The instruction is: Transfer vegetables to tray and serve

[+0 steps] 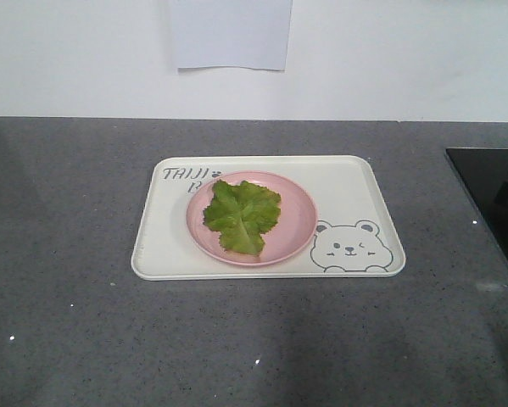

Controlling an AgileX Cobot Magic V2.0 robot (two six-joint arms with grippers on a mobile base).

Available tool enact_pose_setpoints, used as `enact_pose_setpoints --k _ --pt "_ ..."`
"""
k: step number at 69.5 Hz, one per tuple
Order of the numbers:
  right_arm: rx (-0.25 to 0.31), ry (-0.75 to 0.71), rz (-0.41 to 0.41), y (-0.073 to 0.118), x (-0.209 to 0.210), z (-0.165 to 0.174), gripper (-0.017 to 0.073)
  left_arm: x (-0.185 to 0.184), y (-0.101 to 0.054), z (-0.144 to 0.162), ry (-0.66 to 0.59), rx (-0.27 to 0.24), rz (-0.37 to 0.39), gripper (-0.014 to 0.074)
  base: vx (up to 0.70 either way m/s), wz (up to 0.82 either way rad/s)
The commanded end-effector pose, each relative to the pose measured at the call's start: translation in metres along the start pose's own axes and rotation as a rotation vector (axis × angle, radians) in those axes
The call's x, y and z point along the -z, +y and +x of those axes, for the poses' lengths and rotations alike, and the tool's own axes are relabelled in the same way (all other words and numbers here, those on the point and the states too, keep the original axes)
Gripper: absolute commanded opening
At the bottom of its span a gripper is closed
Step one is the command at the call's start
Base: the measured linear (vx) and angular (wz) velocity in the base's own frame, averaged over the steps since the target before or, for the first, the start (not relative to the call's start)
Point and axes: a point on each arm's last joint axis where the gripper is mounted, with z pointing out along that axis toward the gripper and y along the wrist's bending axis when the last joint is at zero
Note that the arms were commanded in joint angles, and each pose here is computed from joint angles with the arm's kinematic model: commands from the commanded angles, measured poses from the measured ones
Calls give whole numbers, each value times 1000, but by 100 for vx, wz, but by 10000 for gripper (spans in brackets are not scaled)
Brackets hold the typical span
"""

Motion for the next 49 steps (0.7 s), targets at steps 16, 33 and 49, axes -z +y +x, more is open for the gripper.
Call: enact_pose_setpoints --k 16,33,49 --pt "-54 -209 90 -6 7 16 -2 -1 1 3 -44 9 6 -6 0 0" --pt "-68 -218 135 -8 8 15 -2 -1 1 3 -38 9 4 -6 0 0" --pt "-66 -218 135 -8 8 15 -2 -1 1 3 -37 9 4 -6 0 0"
